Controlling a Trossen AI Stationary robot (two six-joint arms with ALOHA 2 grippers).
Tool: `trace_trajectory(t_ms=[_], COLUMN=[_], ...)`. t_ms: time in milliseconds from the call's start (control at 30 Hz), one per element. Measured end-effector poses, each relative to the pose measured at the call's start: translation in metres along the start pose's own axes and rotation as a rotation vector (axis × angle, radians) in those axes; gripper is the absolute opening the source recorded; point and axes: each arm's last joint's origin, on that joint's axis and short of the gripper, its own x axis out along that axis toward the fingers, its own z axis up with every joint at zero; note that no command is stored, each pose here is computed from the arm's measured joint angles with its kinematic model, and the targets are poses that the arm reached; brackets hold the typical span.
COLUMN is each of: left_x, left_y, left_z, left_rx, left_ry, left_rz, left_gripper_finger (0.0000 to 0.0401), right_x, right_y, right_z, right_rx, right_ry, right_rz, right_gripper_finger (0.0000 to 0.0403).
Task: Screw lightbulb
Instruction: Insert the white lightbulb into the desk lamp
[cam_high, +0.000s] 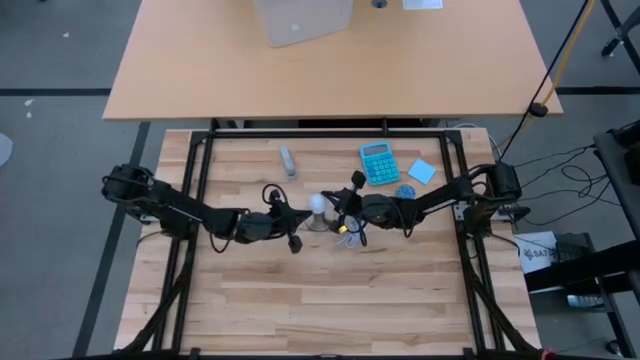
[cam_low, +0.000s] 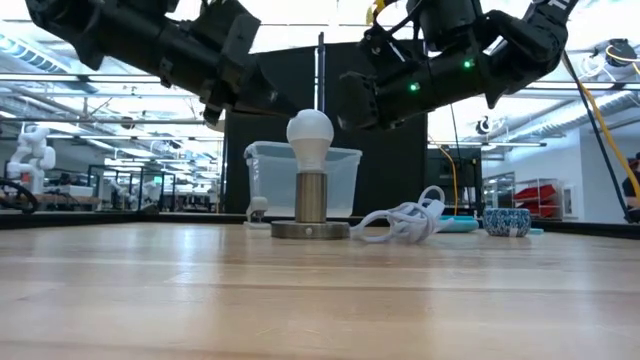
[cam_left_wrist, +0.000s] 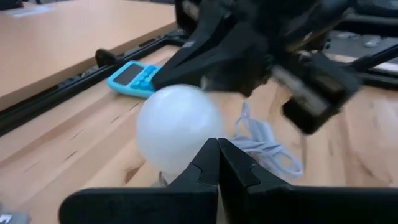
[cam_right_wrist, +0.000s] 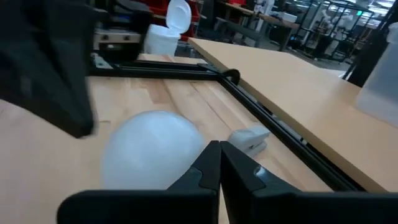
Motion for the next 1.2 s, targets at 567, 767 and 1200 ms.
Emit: trace_trajectory(t_ms=[567,767,1200], left_x=[0.009,0.011,0.015], left_y=[0.015,0.020,0.035], left_z=[-0.006,-0.005,-0.011], left_rx=[-0.008,-0.007,-0.069], left_ry=[0.060,0.063,0.100], left_rz=[0.069,0.103,0.241], left_gripper_finger=[0.0000,0.0000,0.0000], right_x=[-0.007,-0.011,-0.022], right_y=[0.014,0.019,0.040], right_z=[0.000,-0.001,-0.004], right_rx=[-0.061,-0.062,-0.078], right_ry=[0.056,0.066,0.067], right_rz=[-0.044,-0.047,0.074], right_gripper_finger=[0.0000,0.0000,0.0000])
